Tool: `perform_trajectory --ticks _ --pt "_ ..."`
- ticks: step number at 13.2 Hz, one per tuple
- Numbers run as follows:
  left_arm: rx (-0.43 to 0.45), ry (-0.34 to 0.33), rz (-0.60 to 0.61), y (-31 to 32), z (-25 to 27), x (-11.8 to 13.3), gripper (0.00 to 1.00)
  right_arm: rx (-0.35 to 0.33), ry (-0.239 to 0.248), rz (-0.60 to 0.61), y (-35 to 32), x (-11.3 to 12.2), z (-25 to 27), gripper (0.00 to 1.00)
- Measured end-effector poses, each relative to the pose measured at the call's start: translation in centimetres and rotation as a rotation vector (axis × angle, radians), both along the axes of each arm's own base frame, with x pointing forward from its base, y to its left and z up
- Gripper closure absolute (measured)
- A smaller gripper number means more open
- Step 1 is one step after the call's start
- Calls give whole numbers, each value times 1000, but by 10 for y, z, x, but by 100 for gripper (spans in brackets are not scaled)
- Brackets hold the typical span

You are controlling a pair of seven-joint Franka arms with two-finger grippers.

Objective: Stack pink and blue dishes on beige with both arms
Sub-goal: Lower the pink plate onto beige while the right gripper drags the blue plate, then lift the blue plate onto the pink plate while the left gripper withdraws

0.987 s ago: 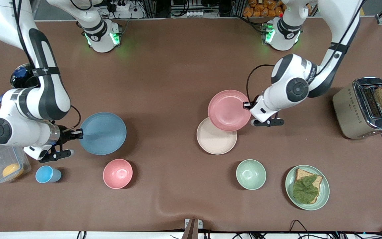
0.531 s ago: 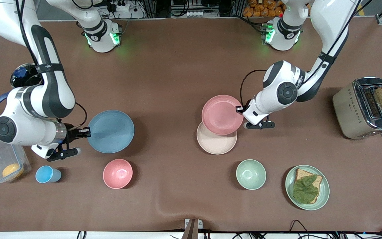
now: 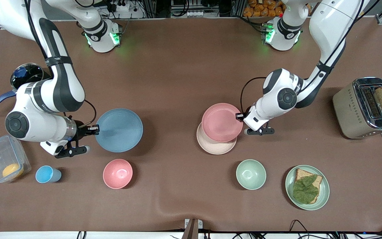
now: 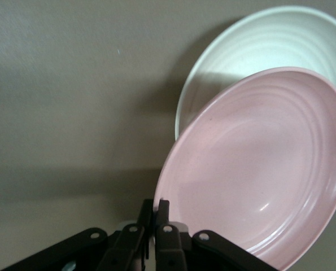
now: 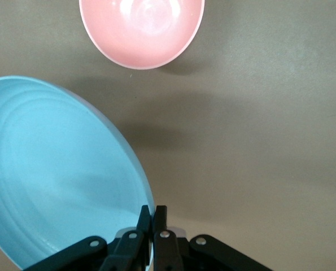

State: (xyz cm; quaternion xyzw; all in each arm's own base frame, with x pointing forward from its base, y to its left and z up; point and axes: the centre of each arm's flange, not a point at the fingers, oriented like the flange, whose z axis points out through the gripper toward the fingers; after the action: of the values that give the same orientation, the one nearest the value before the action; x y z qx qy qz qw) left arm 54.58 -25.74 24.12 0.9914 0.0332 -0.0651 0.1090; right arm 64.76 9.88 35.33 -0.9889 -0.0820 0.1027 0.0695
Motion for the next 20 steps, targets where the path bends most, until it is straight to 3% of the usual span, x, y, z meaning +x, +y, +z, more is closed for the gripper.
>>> perform_trajectory --ticks 6,10,13,19,20 --pt "-42 -3 25 -4 -9 26 95 -13 19 -28 18 -5 0 96" --pt "-54 2 14 -15 -16 25 95 -28 33 -76 44 -11 1 96" --pt "-59 4 18 -15 -23 25 95 -2 48 -109 70 -17 2 96" --pt "-23 -7 11 -19 -33 28 94 -16 52 -160 109 -26 3 96" --pt "-21 -7 10 -19 -34 28 87 -20 53 -170 113 -28 3 96"
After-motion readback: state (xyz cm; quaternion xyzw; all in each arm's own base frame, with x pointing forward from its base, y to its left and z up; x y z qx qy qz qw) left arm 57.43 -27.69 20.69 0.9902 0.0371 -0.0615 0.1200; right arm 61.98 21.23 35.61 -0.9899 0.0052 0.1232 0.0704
